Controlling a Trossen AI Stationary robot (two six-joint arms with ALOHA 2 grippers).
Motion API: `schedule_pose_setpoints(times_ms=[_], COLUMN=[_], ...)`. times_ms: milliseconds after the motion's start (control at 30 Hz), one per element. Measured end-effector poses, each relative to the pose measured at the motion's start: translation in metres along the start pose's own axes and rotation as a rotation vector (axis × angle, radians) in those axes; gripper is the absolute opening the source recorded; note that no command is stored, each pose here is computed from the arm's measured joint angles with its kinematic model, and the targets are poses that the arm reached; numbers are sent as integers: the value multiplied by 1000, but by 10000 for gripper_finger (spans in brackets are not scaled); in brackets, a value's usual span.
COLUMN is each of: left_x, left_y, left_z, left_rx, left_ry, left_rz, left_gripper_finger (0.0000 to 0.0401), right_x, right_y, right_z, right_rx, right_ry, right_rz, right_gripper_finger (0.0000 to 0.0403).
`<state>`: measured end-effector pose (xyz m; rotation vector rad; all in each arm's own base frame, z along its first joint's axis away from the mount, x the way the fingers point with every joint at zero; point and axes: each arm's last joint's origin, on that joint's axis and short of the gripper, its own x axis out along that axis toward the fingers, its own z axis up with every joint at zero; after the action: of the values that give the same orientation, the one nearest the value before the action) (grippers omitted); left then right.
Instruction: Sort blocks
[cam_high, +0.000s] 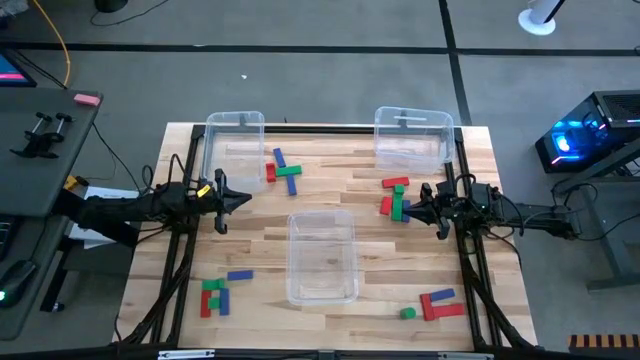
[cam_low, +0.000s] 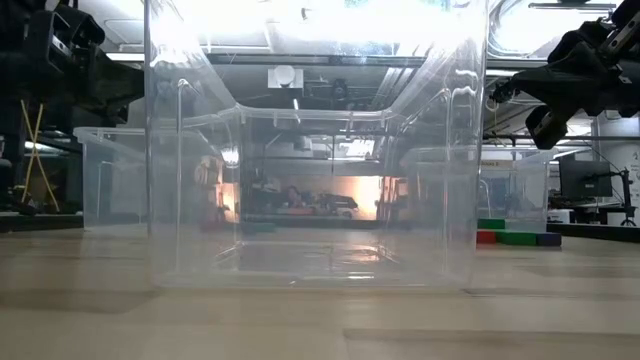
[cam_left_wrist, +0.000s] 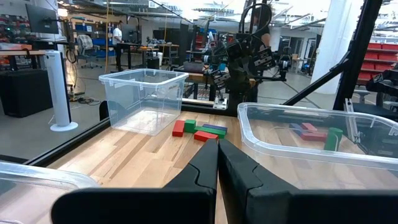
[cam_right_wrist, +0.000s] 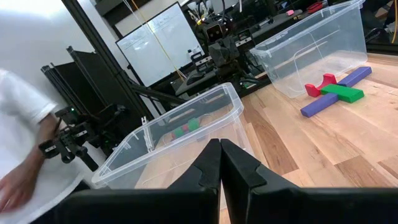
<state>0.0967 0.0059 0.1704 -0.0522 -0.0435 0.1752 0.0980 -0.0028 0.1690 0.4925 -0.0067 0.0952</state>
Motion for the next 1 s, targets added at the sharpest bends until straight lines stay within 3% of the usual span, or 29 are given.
schedule_pose_setpoints(times_ms=[800,900,1000], left_x=[0,0,-2], left_y=[0,1,2], left_z=[0,4,22], left_rx=[0,29,-157], left_ry=[0,-42,-234], left_rz=[0,43,73], left_gripper_finger=[0,0,1], right_x=[0,0,0], right_y=[0,0,0], right_z=[0,0,0], right_rx=[0,0,0], right_ry=[0,0,0], right_rz=[0,0,0], right_gripper_finger=[1,1,1])
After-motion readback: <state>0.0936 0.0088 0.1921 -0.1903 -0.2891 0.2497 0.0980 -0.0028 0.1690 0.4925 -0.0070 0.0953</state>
